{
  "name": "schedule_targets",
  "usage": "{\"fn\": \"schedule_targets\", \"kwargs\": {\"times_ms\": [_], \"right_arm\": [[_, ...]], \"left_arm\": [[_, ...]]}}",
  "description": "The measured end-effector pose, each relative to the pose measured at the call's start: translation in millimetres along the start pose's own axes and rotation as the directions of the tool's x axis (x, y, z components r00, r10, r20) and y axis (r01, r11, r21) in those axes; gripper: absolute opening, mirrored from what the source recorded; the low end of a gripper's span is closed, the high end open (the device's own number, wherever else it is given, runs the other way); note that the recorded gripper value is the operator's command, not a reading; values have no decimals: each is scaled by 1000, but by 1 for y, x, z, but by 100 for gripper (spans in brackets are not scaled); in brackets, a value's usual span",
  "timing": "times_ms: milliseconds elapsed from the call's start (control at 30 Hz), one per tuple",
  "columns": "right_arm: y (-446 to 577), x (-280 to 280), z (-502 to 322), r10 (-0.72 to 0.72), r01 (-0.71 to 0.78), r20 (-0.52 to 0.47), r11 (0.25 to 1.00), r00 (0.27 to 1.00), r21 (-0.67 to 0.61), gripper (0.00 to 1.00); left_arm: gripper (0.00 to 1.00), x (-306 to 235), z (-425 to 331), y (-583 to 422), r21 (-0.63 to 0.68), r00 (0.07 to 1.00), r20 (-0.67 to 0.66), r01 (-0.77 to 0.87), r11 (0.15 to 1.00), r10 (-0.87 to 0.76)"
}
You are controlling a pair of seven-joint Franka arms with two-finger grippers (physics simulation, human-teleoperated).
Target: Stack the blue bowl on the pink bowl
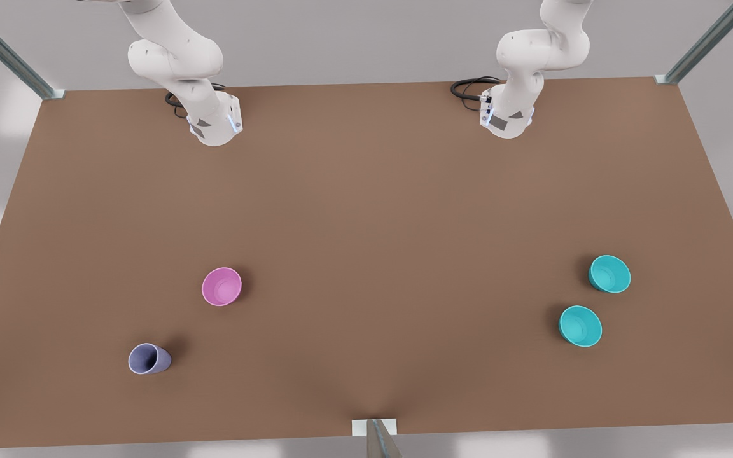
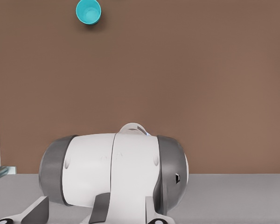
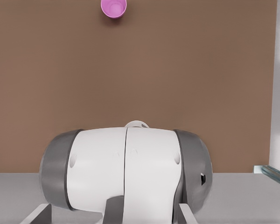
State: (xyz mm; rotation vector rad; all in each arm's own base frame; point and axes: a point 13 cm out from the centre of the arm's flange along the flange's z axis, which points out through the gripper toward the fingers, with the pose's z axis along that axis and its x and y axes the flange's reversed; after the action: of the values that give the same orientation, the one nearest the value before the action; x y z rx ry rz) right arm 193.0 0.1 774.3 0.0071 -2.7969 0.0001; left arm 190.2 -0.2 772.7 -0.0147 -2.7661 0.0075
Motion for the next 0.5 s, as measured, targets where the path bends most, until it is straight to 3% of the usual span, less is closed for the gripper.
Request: {"fn": "schedule_targets", "kwargs": {"times_ms": [33, 67, 133, 233, 333, 500], "right_arm": [[-1, -156, 58, -13, 13, -327, 1000, 945, -2, 100], [-1, -233, 122, -23, 22, -409, 1000, 912, -6, 100], [-2, -316, 187, -41, 41, -329, 999, 944, -7, 100], [0, -401, 219, -70, 70, -147, 998, 987, -3, 100], [-1, -477, 299, -91, 90, -155, 996, 984, -14, 100], [-5, -534, 420, -104, 103, -94, 995, 990, -13, 100]], "left_arm": [[100, -150, 63, 1, 16, 938, -348, -8, 1000, 13], [100, -221, 131, 0, 26, 900, -435, -14, 1000, 24], [100, -297, 199, -8, 29, 931, -360, -44, 999, 52], [100, -370, 220, -30, 9, 983, -147, -109, 994, 109], [100, -412, 216, -40, -6, 990, 1, -143, 990, 143], [100, -449, 204, -27, -11, 980, 140, -138, 990, 138]]}}
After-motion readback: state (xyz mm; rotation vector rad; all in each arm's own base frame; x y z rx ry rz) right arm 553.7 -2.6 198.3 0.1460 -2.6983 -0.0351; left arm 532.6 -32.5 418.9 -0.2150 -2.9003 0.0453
